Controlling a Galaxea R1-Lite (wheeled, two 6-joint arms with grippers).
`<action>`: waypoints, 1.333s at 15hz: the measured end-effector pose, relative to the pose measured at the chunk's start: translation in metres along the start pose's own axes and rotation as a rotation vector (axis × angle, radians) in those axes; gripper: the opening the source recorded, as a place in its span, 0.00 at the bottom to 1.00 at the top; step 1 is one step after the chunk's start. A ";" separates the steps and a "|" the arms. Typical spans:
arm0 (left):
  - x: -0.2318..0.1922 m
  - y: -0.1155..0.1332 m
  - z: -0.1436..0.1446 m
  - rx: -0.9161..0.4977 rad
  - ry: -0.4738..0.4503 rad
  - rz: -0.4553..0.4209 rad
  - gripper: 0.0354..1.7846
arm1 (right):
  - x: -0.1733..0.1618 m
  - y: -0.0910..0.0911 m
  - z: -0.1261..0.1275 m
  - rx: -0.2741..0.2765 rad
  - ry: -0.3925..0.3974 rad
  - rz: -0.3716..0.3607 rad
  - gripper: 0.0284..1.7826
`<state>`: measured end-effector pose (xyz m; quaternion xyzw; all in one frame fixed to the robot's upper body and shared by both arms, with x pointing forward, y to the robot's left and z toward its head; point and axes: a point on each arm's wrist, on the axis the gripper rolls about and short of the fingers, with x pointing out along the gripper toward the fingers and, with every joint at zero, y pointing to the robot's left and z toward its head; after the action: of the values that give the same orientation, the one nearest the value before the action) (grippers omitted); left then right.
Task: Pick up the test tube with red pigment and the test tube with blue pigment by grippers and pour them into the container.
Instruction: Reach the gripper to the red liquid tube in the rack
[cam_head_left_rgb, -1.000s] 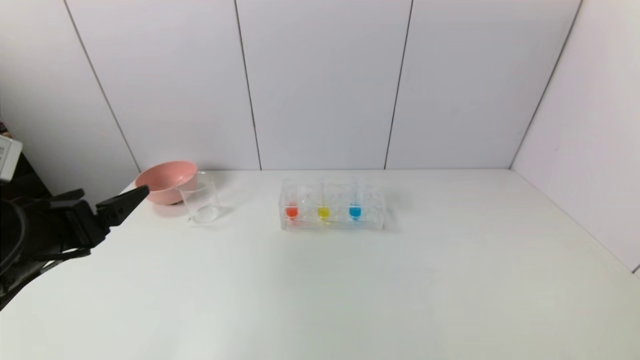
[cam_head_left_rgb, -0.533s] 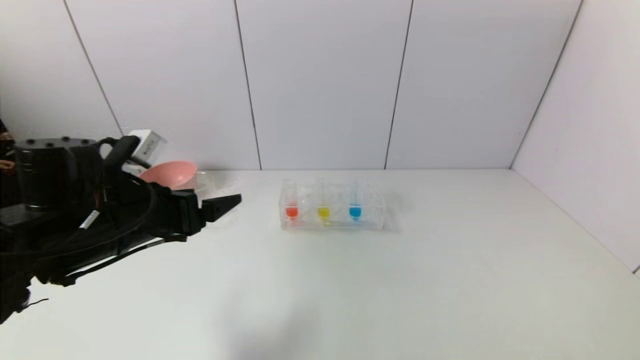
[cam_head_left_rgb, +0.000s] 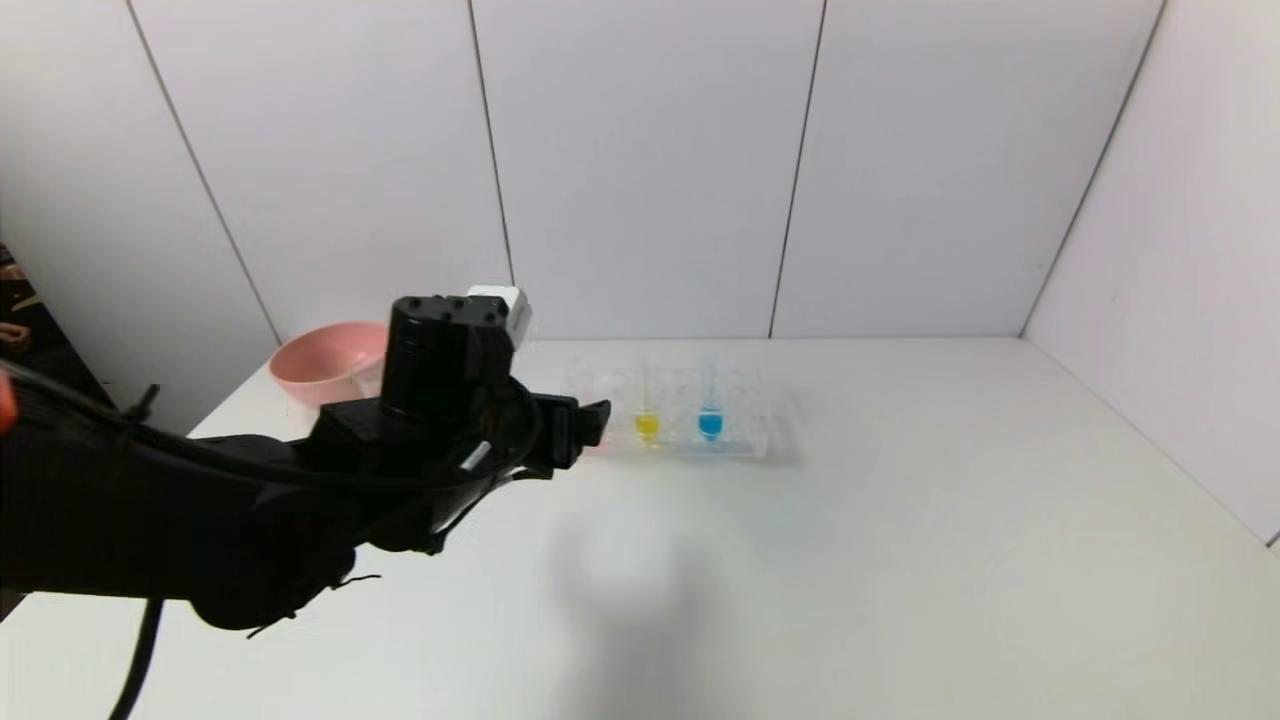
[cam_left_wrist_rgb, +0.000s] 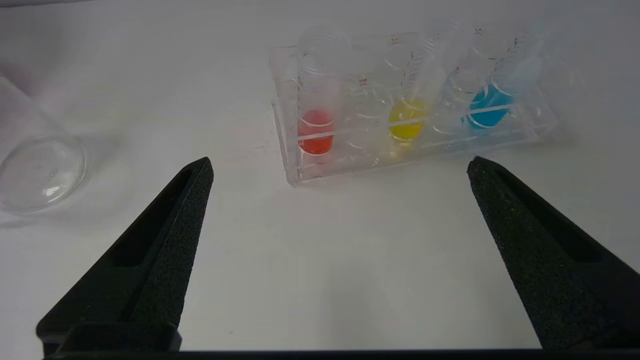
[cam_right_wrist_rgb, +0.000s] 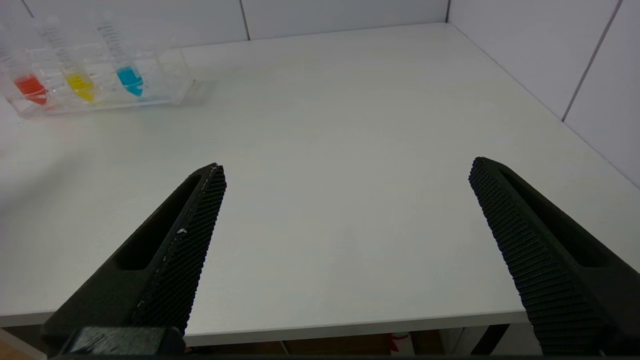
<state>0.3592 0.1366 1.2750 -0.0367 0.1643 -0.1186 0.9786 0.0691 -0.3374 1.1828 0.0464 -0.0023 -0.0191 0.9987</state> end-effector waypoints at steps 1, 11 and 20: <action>0.007 -0.006 -0.002 -0.011 -0.009 0.043 0.99 | 0.000 0.000 0.000 0.000 0.000 0.000 1.00; 0.074 -0.024 -0.029 -0.039 -0.065 0.192 0.99 | 0.000 0.000 0.000 0.000 0.000 0.000 1.00; 0.116 -0.013 -0.035 -0.019 -0.088 0.242 0.98 | 0.000 0.000 0.000 0.000 0.000 0.000 1.00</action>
<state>0.4508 0.0943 1.2070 -0.0309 0.1255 0.0034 0.9916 0.0691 -0.3374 1.1828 0.0464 -0.0023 -0.0191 0.9987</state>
